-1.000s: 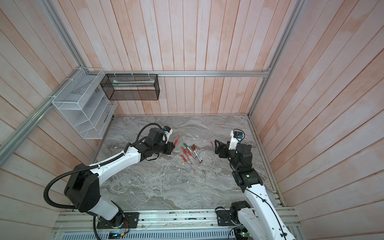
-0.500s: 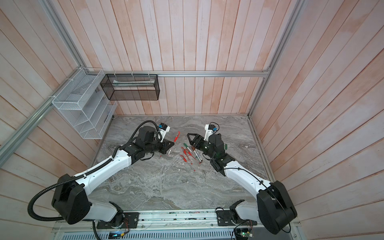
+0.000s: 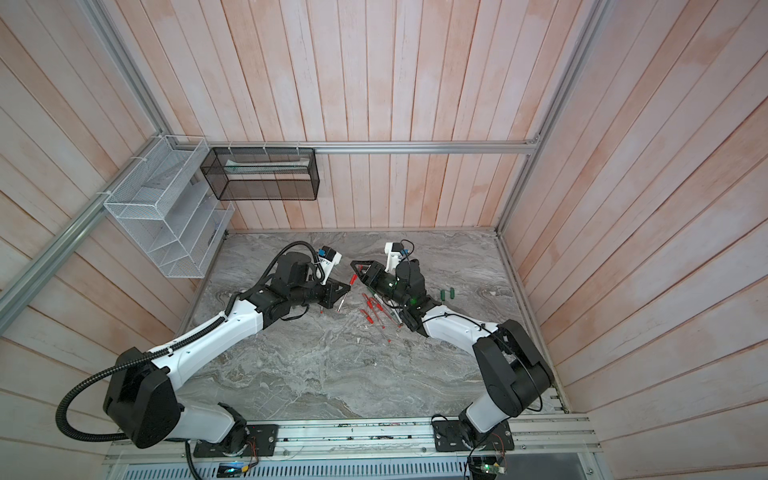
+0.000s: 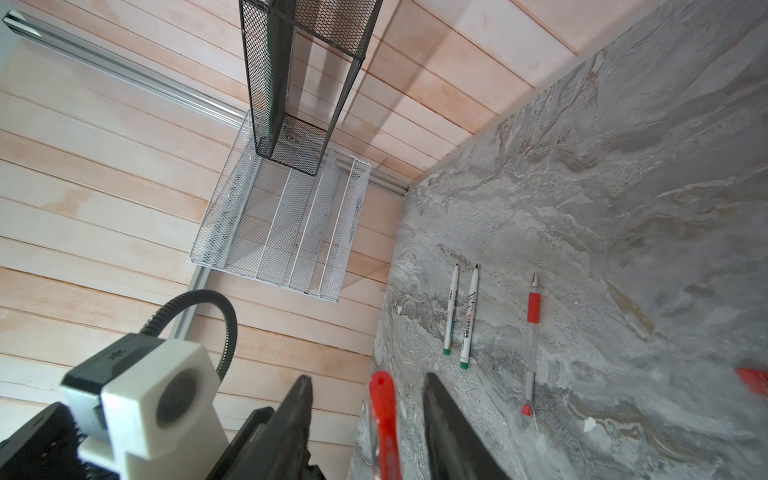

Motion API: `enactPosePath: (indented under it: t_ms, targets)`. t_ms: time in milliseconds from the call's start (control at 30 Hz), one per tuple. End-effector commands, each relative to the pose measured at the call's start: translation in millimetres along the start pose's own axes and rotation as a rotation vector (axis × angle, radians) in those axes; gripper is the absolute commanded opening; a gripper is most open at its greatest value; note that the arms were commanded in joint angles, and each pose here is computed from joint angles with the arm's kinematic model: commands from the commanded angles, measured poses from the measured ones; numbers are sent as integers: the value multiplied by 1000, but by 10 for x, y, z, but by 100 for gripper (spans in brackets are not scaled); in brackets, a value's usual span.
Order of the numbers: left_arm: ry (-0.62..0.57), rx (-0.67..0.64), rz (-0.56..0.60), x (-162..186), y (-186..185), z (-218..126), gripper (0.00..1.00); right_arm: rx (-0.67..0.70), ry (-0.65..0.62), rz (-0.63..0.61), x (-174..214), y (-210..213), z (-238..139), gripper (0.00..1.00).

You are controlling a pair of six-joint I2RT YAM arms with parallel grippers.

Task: Open the pen caps
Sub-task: 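Close the right gripper on the red cap and pull it away from the left gripper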

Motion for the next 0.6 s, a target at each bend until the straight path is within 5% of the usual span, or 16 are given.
enactPosePath:
  t_ms: [0,200,267,433,567]
  targets:
    - [-11,21,-8,-3,-20,-5,0,-68,10,-4,12,139,15,36]
    - [-2,34,-14,28,-20,30,0,-79,0,-14,4,150,-17,12]
    - [2,33,-15,26,-21,31,7,-71,5,-14,-9,154,-10,7]
    - [0,28,-17,47,-3,44,30,-81,-3,-41,-34,192,-35,0]
    - [6,14,-10,50,14,39,31,-86,0,-43,-34,227,-38,0]
Point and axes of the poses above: each gripper's point midway between its finger pads, its own z axis out along the fingers, its own y axis along the line the jaws close on, x = y × z, the point moved 3 cm from there along -z, back along the fingers, and after that the axes turned 1 degree about -z, right-handed, at the moved point
